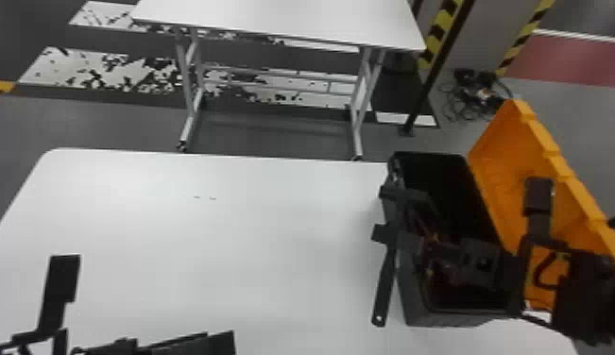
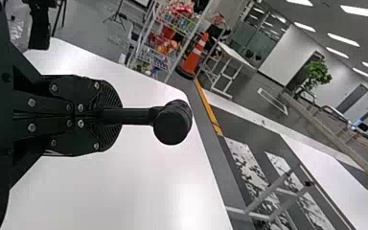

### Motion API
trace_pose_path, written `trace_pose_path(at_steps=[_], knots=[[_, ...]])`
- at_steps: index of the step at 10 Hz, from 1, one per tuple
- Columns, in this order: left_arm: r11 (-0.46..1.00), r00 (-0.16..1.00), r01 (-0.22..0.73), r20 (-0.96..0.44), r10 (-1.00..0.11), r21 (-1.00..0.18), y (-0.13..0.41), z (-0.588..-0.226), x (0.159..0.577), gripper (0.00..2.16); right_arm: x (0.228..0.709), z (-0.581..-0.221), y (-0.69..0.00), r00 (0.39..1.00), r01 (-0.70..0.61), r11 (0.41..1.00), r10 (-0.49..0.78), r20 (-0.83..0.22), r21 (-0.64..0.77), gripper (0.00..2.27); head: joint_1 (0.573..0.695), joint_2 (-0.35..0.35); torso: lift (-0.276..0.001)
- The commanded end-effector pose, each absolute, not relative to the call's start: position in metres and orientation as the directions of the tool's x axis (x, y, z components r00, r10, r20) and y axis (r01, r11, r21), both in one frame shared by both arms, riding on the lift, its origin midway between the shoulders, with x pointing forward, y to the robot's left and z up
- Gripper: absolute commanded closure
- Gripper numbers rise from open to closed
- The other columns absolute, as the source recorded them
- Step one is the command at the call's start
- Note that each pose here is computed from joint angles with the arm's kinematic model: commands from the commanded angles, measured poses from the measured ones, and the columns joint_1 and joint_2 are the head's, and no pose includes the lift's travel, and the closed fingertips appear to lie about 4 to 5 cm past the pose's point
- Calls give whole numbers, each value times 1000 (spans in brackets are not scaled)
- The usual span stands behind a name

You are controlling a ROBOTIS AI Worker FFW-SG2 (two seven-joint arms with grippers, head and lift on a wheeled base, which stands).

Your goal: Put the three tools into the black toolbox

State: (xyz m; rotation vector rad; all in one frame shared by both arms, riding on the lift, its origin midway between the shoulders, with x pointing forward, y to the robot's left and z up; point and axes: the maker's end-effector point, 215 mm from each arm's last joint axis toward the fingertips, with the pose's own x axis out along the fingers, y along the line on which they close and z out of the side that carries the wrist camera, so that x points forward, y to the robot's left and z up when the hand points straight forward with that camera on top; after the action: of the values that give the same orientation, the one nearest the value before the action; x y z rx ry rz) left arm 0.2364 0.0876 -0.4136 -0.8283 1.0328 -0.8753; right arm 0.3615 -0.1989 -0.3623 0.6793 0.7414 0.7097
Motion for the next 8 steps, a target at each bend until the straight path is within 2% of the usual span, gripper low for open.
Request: trace_pose_path(at_steps=[1, 2, 3, 5, 6, 8], knots=[[432, 240, 206, -383, -892, -878, 78, -420, 232, 63, 366, -348, -226, 597, -318, 644, 706, -381, 696, 2246, 695, -191, -51], [452, 229, 203, -407, -884, -869, 75, -427, 230, 63, 375, -342, -242, 642, -308, 698, 654, -400, 646, 2246, 695, -247, -51], [457, 228, 204, -412, -882, -866, 75, -428, 231, 63, 395, -329, -264, 714, -307, 770, 575, -400, 559, 2250, 695, -293, -51], [462, 231, 207, -415, -880, -863, 75, -427, 233, 63, 432, -307, -293, 813, -307, 869, 451, -367, 388, 2250, 695, -349, -51], [468, 236, 204, -421, -876, -860, 78, -429, 233, 63, 446, -297, -302, 843, -320, 903, 410, -348, 287, 2250, 695, -350, -51], [475, 248, 198, -425, -871, -858, 85, -429, 236, 63, 454, -297, -308, 860, -349, 931, 363, -360, 106, 2246, 695, -350, -51]])
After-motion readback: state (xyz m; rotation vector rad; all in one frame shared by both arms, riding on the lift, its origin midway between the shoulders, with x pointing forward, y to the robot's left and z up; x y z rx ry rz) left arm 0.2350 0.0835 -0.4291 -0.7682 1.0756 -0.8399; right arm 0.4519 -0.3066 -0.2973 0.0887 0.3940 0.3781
